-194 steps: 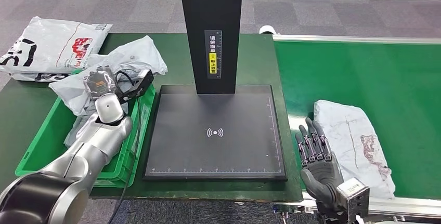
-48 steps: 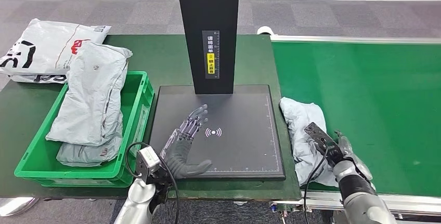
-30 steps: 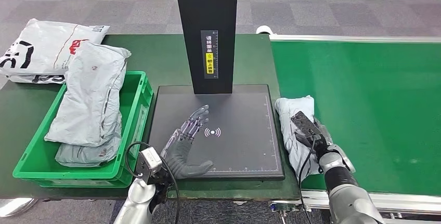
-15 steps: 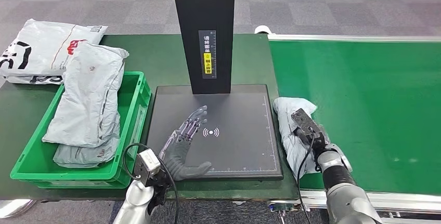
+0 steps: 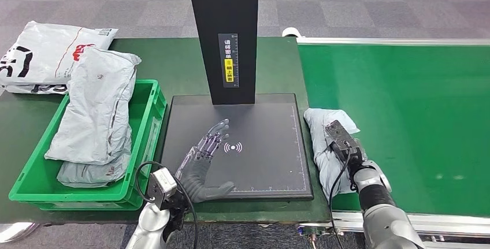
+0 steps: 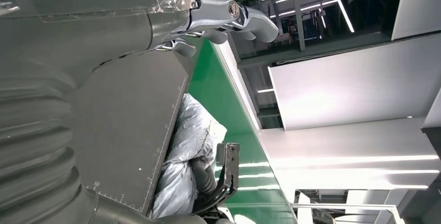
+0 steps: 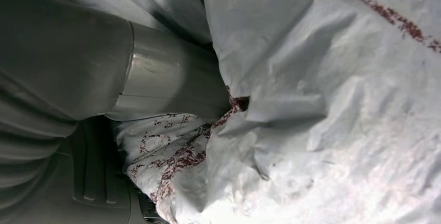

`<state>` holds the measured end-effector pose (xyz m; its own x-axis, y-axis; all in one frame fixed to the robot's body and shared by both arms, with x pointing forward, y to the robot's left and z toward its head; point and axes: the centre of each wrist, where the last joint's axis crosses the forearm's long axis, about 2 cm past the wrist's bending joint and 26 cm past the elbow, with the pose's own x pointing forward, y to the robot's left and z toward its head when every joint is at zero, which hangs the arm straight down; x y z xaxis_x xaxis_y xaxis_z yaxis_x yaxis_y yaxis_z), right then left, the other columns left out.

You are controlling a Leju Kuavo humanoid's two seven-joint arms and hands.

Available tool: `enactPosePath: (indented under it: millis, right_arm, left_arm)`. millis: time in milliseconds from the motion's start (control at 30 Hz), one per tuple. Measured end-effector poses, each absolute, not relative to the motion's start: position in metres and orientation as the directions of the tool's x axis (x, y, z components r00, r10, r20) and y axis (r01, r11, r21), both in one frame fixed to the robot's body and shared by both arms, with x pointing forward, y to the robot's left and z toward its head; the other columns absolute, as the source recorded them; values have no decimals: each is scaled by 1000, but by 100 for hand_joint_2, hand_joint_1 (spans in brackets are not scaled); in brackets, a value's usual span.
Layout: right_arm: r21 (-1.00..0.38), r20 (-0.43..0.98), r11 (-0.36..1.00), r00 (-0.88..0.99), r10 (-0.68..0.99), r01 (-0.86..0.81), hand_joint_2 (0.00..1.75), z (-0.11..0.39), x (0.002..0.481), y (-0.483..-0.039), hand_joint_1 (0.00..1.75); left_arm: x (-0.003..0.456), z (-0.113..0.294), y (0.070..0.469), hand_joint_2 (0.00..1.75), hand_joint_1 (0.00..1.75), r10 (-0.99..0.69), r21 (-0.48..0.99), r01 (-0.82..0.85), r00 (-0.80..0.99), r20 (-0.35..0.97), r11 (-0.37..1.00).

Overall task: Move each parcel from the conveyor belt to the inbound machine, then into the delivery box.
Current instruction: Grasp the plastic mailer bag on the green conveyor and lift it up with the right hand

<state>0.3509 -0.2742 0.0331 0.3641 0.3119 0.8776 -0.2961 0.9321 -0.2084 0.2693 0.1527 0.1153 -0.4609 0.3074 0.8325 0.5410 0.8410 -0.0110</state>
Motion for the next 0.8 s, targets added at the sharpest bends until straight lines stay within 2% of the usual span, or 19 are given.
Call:
enactPosePath:
  millis: [167,400,600,800]
  right_arm:
    - [-142,927,952,302,224,-269,175,30,347,-280,175]
    - [6,995,986,99,10,-164,175,39,349,-309,175]
    - [10,1000,996,-20,-12,-89,175,54,352,-329,175]
    - [26,986,999,-164,-29,-18,175,72,329,-354,175]
  left_arm:
    - [269,115,153,175,0,309,-14,540,-459,833,841]
    - [261,113,156,175,0,302,-17,531,-455,838,847]
    - [260,116,158,175,0,292,-10,521,-462,838,853]
    - [256,115,165,175,0,270,-7,500,-455,848,866]
